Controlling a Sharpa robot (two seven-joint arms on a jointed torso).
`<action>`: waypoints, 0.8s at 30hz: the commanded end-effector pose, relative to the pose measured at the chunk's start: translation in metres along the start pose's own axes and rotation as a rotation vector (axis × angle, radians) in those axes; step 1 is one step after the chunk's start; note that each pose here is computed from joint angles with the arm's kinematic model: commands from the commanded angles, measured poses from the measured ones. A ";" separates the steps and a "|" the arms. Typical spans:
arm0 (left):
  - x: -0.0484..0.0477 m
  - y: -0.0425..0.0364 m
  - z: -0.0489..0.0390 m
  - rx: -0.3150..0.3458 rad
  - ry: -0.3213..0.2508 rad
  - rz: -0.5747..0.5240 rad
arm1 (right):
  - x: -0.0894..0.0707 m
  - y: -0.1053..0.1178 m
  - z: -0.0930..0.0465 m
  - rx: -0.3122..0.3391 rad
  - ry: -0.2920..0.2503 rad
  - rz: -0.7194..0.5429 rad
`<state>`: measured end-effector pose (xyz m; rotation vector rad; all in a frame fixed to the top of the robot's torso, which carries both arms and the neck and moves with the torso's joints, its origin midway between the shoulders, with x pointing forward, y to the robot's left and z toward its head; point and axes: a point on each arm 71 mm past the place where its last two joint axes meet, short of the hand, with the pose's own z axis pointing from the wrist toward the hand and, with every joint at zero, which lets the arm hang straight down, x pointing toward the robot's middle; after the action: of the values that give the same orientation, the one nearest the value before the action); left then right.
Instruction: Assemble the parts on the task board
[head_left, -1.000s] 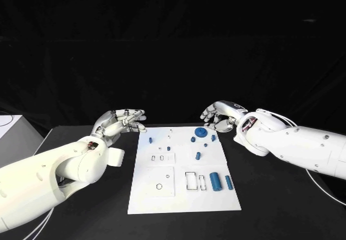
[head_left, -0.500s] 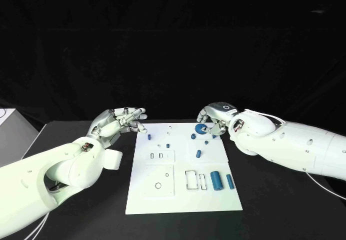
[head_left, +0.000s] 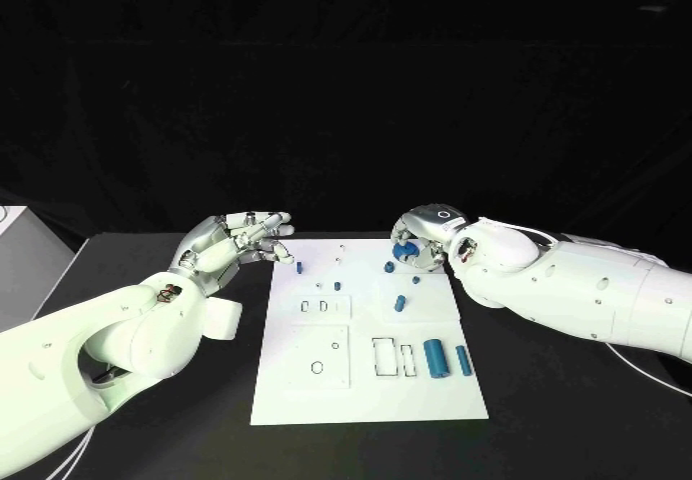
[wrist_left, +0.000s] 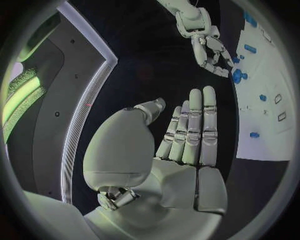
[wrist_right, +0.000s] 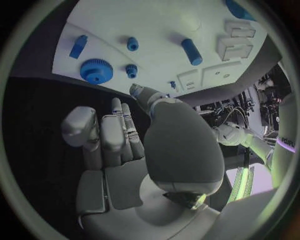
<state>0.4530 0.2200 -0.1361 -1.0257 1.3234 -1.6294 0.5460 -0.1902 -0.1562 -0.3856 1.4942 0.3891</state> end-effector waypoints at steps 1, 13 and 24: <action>0.0032 -0.0016 -0.0002 0.004 0.024 -0.010 | 0.006 0.000 0.001 0.005 0.041 -0.016; 0.0027 -0.0035 -0.0001 0.007 0.023 -0.009 | 0.015 0.002 0.005 0.007 0.066 0.001; 0.0016 -0.0039 0.0002 0.001 0.014 0.001 | 0.018 0.007 0.010 0.004 0.072 0.014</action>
<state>0.4531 0.2207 -0.1329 -1.0248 1.3259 -1.6291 0.5526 -0.1802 -0.1715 -0.3827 1.5487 0.3820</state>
